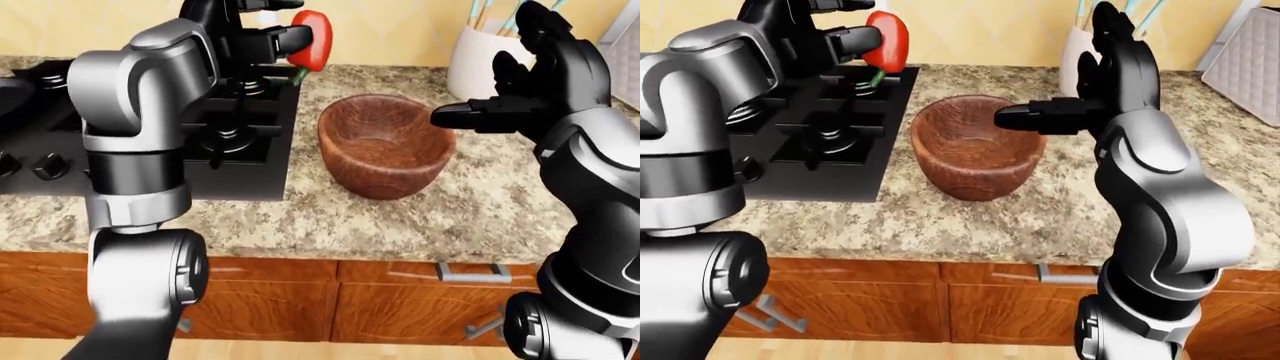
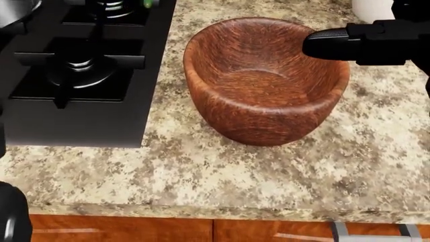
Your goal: Pick the bell pepper from the pan and place it in the bowl.
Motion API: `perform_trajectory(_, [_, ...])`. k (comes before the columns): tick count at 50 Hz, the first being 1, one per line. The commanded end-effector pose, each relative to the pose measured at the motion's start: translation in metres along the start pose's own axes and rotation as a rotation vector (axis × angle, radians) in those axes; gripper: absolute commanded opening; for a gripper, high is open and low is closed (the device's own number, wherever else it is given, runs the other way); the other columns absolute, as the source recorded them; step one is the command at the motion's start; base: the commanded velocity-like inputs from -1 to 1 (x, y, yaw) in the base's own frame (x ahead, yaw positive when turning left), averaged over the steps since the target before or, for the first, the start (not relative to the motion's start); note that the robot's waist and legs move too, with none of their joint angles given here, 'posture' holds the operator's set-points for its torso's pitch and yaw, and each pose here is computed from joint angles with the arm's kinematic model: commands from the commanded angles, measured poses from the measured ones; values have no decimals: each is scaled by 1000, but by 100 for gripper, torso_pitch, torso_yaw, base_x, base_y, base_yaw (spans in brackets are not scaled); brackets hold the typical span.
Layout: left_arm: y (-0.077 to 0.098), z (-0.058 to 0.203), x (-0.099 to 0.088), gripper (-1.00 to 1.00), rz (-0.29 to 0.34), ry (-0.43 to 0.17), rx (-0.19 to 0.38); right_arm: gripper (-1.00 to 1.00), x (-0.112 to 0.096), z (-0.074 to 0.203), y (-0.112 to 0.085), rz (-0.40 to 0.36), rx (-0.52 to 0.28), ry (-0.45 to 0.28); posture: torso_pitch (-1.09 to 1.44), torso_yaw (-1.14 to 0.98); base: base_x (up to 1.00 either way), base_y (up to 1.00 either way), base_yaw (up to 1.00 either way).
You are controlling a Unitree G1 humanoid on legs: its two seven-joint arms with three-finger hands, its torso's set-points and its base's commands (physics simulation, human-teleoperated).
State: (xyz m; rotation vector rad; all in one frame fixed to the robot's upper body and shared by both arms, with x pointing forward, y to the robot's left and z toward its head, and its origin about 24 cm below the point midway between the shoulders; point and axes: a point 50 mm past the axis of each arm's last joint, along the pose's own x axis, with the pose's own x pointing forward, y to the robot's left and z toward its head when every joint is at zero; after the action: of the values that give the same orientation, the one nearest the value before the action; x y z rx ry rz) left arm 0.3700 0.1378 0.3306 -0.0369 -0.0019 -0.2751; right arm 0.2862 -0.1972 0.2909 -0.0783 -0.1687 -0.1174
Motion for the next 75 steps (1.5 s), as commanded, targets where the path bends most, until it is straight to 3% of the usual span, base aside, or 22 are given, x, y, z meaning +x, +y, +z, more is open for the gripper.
perform_trajectory(1, [-6,25,-4,-34,-24,-117,8,100,-3,15,-2,-11,3,-81,0,0,0,0,0])
perform_trajectory(21, [-40,10,25,-29,-108,-85,5,100,-3,9,-3,-12,12,-74,0,0,0,0,0])
perform_trajectory(46, [-80,-8,32,-27,-210,-45,38,100,-6,5,-2,-12,20,-69,0,0,0,0,0])
perform_trajectory(75, [-100,-39,32,-28,-270,21,102,100,-8,6,-6,-17,21,-71,0,0,0,0,0])
